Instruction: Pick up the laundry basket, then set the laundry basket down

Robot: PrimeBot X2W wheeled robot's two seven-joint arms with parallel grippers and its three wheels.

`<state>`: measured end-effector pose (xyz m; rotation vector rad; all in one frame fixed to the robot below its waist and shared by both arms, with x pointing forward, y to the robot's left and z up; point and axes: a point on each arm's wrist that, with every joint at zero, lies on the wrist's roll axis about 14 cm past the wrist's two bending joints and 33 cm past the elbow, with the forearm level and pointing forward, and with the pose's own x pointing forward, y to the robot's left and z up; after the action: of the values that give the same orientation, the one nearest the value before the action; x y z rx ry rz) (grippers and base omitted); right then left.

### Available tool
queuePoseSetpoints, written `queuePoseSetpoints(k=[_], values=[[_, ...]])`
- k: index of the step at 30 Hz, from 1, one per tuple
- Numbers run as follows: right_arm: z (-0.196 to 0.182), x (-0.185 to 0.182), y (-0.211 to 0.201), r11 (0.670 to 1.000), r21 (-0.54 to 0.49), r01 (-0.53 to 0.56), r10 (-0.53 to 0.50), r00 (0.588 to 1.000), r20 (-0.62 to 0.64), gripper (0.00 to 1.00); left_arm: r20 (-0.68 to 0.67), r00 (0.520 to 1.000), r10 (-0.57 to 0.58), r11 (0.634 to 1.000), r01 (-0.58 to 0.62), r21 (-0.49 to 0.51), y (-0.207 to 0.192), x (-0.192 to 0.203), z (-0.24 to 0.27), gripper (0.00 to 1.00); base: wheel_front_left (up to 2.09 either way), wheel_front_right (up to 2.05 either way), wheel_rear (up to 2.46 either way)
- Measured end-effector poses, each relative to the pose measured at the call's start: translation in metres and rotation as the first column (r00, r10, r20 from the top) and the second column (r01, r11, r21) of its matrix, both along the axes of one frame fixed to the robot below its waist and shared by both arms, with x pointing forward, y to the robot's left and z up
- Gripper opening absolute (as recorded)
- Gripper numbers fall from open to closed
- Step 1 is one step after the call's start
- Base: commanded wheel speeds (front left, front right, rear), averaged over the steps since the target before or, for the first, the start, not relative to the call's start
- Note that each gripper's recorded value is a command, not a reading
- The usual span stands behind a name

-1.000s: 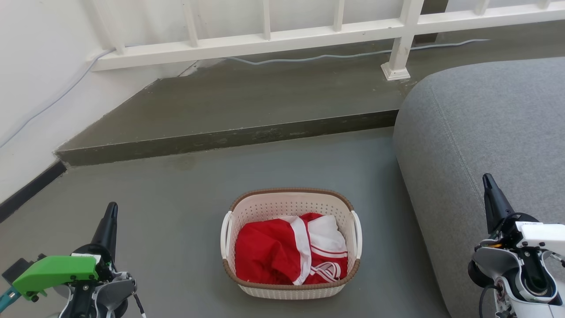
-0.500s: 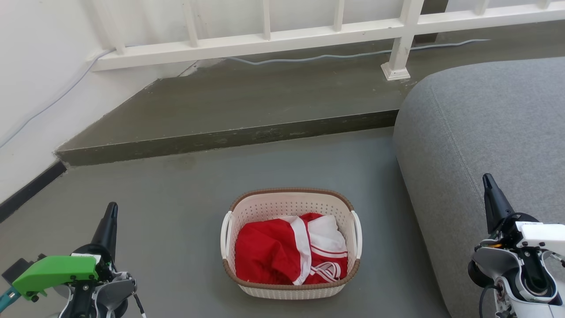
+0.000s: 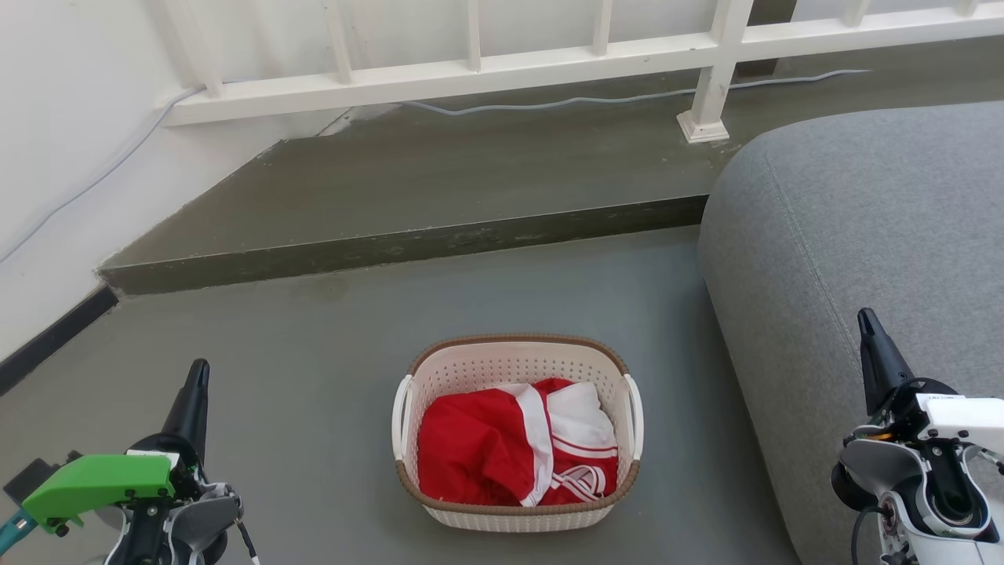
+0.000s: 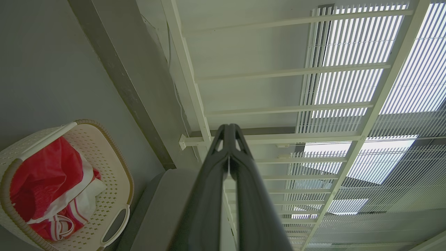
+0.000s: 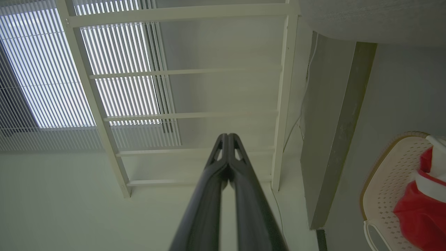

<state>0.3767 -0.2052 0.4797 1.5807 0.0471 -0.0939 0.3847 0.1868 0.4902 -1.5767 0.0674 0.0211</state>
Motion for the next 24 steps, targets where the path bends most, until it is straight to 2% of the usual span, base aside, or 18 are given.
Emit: queuePoseSetpoints(k=[24], values=[[0.0, 0.0, -0.0001, 1.0, 0.0, 0.0, 0.0, 1.0, 0.0, 0.0, 0.0, 1.0, 0.0, 1.0, 0.0, 0.0, -0.0001, 0.0, 0.0, 0.0, 0.0, 0.0, 0.0]])
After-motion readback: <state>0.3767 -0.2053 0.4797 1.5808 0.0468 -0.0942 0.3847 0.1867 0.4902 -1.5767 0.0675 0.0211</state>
